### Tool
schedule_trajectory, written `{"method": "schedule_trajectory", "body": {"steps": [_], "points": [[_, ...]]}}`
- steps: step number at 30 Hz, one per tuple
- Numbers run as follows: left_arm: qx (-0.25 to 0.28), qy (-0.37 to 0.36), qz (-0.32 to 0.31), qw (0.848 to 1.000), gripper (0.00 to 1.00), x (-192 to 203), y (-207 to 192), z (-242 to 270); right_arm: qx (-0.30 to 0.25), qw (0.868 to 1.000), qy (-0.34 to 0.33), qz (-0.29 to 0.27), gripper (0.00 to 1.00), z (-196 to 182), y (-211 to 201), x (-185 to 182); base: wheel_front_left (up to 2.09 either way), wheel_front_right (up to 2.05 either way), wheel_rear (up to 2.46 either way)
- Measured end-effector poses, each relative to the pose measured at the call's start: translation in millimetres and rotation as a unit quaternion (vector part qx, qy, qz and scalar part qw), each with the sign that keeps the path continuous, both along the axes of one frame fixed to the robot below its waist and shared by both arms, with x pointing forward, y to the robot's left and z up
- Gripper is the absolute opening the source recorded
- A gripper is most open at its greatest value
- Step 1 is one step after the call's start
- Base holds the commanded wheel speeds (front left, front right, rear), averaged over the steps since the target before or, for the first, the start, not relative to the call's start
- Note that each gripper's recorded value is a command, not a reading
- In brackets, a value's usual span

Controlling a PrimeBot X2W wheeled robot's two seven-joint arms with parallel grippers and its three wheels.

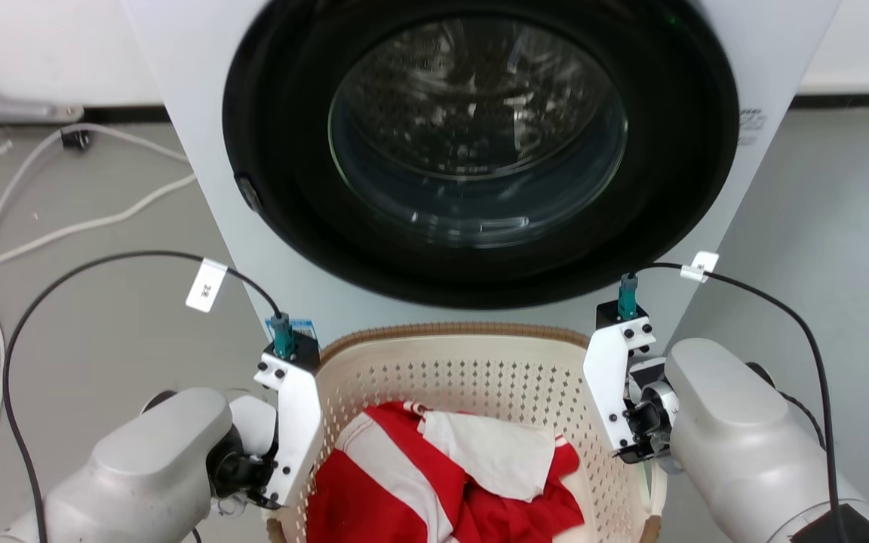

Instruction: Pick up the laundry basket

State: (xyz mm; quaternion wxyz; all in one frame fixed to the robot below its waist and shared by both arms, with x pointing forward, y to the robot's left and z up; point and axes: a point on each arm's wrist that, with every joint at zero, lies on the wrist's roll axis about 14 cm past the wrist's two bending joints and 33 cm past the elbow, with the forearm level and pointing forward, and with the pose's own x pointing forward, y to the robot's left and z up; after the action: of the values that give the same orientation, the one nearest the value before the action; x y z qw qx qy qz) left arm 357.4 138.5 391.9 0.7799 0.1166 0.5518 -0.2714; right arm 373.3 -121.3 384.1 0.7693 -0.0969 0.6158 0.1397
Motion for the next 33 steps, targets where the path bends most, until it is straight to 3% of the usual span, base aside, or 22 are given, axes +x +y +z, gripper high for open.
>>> {"method": "schedule_trajectory", "body": {"steps": [12, 33], "points": [[-0.006, 0.002, 0.008, 1.000, 0.00, -22.7, -1.5, 16.8, -0.009, 1.000, -0.022, 0.006, 0.00, 29.3, -0.7, -11.8, 0.00, 0.00, 0.00], [-0.010, -0.010, 0.010, 1.000, 0.00, -27.0, -7.3, 16.0, 0.007, 0.999, -0.033, -0.006, 0.00, 34.4, -2.3, -18.2, 0.00, 0.00, 0.00]]}}
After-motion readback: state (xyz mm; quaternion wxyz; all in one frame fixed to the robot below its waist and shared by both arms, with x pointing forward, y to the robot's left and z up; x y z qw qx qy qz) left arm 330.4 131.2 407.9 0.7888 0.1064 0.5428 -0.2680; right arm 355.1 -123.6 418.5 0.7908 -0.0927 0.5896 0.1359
